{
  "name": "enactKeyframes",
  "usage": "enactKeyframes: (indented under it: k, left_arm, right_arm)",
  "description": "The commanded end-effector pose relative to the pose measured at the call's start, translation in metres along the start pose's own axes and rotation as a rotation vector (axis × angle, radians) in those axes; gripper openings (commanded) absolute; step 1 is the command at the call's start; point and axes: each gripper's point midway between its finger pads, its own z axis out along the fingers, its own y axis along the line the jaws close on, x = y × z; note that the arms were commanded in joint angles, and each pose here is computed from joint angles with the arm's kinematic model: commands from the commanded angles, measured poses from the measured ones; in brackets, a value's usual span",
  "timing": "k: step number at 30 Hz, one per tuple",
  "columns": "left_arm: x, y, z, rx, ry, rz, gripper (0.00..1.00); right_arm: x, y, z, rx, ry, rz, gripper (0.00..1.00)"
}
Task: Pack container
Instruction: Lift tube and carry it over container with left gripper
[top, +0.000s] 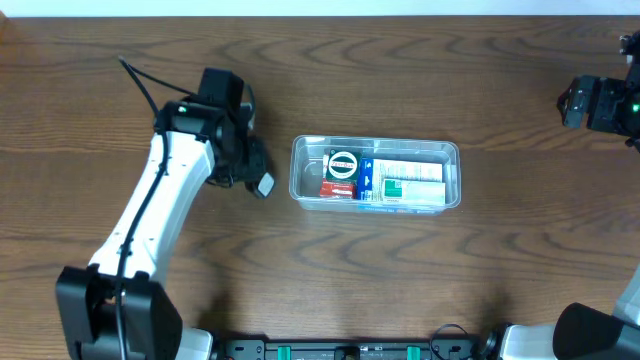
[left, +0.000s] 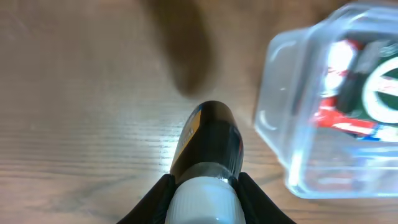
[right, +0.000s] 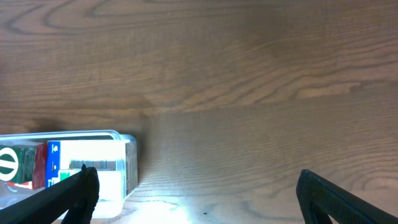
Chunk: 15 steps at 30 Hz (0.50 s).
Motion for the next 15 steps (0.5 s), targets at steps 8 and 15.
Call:
enactKeyframes:
  k: [8,15]
  left_arm:
    - [-0.033,-0.030,-0.085,0.097,-0.233,-0.086,0.30]
    - [-0.034,-0.070,-0.088,0.141,-0.281,-0.059,0.30]
  right_arm:
    - [0.000,-0.003,0.001,0.003,0.002,0.021,0.99]
    - [0.000,-0.003,0.000,0.003,0.001,0.021,0.99]
